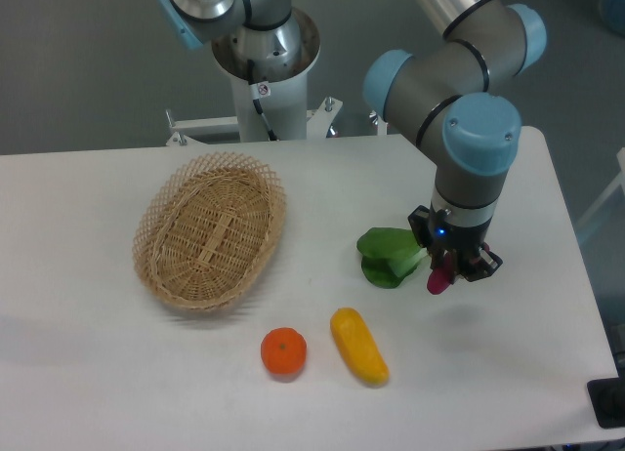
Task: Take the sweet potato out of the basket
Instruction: 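Carry the held sweet potato away from the basket beside the bok choy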
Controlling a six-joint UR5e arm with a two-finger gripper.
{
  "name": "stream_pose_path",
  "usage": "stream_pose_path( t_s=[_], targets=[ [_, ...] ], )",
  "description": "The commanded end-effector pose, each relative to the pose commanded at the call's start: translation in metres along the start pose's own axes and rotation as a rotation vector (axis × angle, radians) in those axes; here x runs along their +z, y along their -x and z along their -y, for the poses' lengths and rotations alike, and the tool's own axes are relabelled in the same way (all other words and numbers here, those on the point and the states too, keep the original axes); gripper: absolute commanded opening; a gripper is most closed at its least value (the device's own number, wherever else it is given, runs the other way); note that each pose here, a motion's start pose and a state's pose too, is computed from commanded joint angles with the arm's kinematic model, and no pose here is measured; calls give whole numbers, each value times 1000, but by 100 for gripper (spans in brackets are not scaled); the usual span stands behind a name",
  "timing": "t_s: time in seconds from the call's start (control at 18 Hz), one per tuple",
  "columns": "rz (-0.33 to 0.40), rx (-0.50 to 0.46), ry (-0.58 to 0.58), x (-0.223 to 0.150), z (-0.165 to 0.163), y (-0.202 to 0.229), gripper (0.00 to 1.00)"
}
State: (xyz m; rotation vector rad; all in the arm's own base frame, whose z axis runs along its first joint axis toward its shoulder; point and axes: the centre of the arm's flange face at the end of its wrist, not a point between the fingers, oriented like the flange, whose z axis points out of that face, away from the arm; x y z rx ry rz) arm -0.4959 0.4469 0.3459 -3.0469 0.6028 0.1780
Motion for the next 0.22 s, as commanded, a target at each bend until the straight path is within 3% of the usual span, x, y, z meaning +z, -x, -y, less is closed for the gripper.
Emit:
stream_pose_path(
  t_s=[0.22],
  targets=[
    [-2,2,0,1,0,0,28]
  ],
)
